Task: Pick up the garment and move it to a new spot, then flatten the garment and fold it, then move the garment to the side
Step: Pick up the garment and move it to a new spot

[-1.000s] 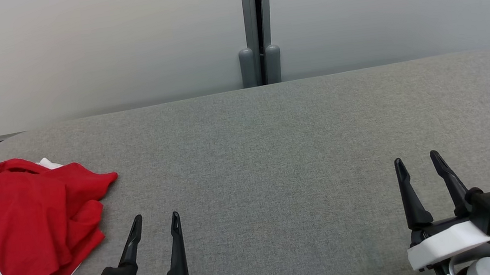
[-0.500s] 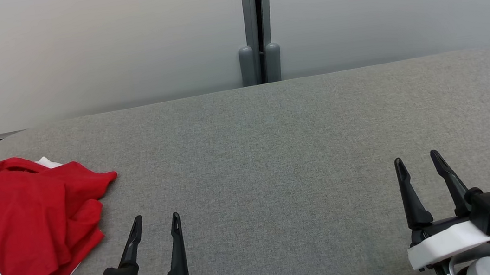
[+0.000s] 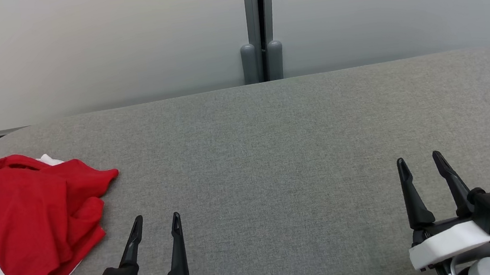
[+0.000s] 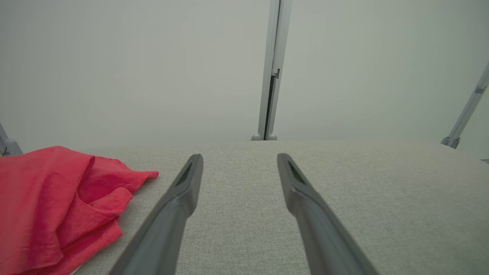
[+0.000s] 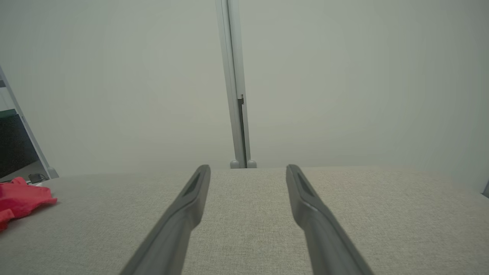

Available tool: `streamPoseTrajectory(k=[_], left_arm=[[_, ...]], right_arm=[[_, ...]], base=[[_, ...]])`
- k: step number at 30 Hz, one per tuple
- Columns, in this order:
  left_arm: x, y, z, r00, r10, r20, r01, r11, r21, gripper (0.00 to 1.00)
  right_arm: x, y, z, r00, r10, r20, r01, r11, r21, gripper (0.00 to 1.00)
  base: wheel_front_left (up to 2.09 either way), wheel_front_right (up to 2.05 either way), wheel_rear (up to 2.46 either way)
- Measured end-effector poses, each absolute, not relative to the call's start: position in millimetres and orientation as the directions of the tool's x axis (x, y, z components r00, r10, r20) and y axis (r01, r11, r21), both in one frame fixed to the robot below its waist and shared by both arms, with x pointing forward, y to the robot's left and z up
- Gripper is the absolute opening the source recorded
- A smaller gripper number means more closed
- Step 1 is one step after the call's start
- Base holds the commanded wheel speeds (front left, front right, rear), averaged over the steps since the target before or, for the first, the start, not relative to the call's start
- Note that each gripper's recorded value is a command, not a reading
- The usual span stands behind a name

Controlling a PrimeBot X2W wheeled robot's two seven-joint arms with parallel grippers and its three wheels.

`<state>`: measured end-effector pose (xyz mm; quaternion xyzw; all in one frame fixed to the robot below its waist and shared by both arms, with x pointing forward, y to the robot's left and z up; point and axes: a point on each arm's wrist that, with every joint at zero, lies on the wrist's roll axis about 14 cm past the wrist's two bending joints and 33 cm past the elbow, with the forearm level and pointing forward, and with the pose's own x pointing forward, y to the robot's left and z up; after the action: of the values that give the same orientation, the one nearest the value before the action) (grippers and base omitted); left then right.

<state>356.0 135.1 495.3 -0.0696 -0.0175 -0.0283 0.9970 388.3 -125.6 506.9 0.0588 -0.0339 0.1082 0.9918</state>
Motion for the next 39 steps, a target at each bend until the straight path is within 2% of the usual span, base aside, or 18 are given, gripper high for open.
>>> streamPoseTrajectory(k=[11, 17, 29, 39], left_arm=[[350, 152, 495, 0.999, -0.004, 0.039, 0.009, 0.991, -0.134, 1.00], [334, 184, 495, 0.994, 0.100, 0.040, -0.095, 0.988, -0.125, 1.00], [278, 256, 491, 0.939, 0.341, 0.036, -0.336, 0.936, -0.109, 1.00], [235, 294, 496, 0.875, 0.481, 0.055, -0.472, 0.873, -0.125, 1.00]], right_arm=[[391, -103, 502, 0.960, 0.272, 0.067, -0.279, 0.952, 0.126, 1.00], [391, -62, 500, 0.922, 0.383, 0.060, -0.388, 0.912, 0.135, 1.00], [373, 27, 498, 0.786, 0.617, 0.048, -0.616, 0.773, 0.151, 1.00], [358, 86, 500, 0.663, 0.747, 0.049, -0.744, 0.650, 0.156, 1.00]], base=[[0.00, 0.00, 0.00], [0.00, 0.00, 0.00], [0.00, 0.00, 0.00], [0.00, 0.00, 0.00]])
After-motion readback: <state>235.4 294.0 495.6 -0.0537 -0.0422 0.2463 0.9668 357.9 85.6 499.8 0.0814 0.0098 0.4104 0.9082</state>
